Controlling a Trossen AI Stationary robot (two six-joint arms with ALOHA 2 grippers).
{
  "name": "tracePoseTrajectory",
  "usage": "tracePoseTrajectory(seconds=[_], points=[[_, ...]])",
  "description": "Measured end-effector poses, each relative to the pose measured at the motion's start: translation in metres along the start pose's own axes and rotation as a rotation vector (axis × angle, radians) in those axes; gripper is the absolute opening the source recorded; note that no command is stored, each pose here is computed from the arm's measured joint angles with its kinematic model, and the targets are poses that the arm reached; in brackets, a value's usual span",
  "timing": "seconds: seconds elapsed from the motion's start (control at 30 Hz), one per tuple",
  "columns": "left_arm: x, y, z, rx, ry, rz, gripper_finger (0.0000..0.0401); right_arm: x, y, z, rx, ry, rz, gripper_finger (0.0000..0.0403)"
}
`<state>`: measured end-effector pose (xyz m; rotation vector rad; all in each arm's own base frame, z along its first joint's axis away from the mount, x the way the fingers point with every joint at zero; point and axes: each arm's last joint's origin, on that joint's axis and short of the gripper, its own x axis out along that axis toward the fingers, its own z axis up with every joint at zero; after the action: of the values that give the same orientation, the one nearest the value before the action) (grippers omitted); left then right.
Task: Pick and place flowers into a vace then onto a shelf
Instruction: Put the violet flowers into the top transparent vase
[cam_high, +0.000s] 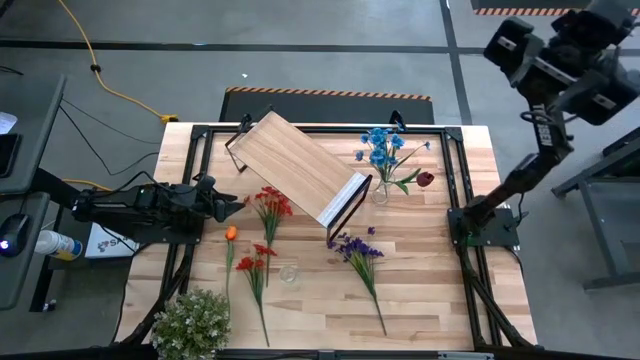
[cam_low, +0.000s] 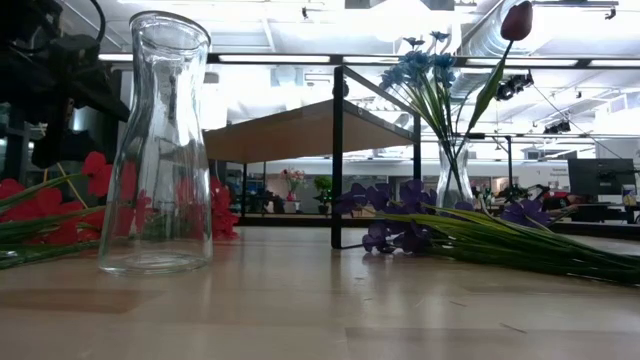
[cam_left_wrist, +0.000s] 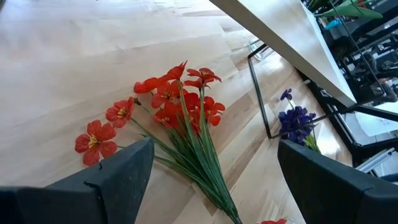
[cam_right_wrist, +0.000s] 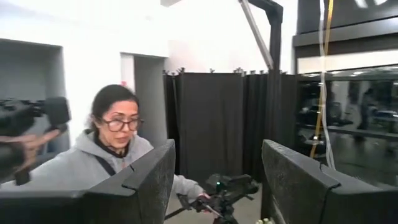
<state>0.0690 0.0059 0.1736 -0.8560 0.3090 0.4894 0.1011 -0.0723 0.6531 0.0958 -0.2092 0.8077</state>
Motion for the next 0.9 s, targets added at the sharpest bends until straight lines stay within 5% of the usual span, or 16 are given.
tracePoseTrajectory(seconds=[0.33, 0.9], points=[[0.000, 0.000, 0.000, 0.000, 0.006, -0.004, 0.0376, 0.015, -0.017, -0.008, 0.026, -0.003, 0.122, 0.0232], [0.000, -0.001, 0.000, -0.003, 0.006, -0.015, 0.0376, 0.057, 0.001, -0.017, 0.040, -0.027, 0.441, 0.0232]])
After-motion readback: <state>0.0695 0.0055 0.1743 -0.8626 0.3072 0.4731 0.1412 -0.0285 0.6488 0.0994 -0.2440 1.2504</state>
